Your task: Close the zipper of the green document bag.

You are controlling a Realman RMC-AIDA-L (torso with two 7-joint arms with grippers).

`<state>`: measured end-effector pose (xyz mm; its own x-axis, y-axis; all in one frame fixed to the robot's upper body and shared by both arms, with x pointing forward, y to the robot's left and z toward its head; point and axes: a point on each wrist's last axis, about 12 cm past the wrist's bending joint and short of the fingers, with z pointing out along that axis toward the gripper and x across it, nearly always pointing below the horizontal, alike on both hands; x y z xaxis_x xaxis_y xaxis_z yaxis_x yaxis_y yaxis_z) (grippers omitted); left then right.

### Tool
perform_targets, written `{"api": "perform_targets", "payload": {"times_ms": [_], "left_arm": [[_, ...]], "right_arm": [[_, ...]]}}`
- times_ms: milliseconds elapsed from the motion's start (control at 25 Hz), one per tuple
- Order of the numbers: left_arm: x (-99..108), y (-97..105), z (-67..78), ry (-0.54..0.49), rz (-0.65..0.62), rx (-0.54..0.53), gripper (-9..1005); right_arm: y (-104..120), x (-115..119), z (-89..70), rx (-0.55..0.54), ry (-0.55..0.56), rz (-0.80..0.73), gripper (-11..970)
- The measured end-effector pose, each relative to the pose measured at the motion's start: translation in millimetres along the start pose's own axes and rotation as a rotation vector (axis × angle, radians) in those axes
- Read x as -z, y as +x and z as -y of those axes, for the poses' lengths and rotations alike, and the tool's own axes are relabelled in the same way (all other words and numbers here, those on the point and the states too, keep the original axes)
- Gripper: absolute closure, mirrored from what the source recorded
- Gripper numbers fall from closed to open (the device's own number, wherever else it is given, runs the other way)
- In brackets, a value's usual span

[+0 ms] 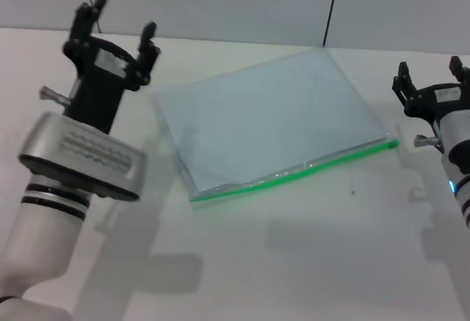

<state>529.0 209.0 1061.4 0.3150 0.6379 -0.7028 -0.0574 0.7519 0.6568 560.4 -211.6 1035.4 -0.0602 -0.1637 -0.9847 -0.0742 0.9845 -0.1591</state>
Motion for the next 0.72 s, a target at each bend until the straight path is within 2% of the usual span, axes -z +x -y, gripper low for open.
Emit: {"api": "perform_targets", "payload": {"times_ms": [400,720], "left_arm": [[-6,9,-13.7,-0.116,-0.062,0.266,255],[-7,16,-20.8,-0.151,-0.071,0.369,255]], "right_arm": [[-2,-1,-2.9,-0.139,0.004,-0.003,134],[-5,-3,-2.8,-0.18,0.003,0.003,134]]}}
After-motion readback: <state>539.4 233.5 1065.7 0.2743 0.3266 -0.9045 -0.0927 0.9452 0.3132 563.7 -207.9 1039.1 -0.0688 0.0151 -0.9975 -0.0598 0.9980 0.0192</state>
